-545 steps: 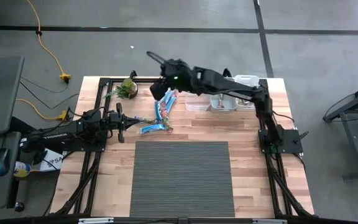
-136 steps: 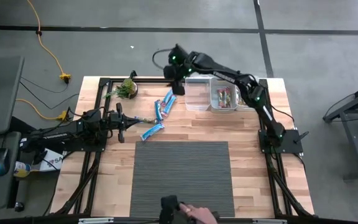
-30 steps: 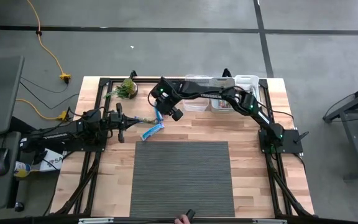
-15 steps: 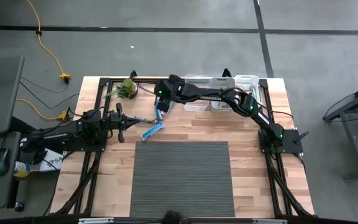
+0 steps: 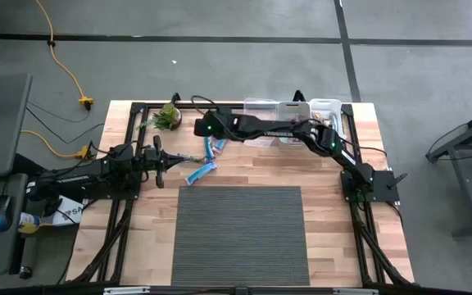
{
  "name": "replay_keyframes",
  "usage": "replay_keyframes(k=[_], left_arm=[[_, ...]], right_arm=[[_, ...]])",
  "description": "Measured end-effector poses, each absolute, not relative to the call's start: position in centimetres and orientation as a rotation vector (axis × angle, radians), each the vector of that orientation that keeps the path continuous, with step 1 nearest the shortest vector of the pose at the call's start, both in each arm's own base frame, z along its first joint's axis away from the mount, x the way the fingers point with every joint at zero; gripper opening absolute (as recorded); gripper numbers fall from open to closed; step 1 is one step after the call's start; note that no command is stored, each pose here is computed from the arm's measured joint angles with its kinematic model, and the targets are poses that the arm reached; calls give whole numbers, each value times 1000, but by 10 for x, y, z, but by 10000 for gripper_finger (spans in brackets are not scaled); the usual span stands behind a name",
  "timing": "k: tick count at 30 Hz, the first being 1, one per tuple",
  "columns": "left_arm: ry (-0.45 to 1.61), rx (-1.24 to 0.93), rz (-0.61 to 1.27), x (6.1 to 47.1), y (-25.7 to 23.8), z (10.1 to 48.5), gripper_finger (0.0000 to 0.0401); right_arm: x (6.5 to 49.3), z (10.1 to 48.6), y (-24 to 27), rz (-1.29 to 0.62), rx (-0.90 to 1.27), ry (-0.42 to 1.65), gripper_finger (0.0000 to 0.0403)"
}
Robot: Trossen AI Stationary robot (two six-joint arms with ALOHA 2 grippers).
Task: Pick and place Granola Bars by type
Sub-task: Adjust the transparent bin on the table
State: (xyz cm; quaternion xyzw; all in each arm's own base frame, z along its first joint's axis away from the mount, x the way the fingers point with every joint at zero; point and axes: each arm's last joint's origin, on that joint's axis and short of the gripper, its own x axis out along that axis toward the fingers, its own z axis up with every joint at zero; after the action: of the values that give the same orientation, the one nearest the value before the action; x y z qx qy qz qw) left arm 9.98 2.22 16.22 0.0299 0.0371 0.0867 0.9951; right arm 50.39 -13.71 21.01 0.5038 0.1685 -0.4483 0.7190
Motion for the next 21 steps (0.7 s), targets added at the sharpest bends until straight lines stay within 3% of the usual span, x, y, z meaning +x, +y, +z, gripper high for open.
replay_keyframes(k=[6,11,21], left_arm=[[74,60,174,100,22,162,1],[75,60,174,100,22,162,1],[74,60,174,100,22,162,1]], right_arm=[[498,204,-135,-1098,1234,370,183],[486,176,-132,-1217,1301,417,183],[481,150,-130,-1212,1312,472,183]])
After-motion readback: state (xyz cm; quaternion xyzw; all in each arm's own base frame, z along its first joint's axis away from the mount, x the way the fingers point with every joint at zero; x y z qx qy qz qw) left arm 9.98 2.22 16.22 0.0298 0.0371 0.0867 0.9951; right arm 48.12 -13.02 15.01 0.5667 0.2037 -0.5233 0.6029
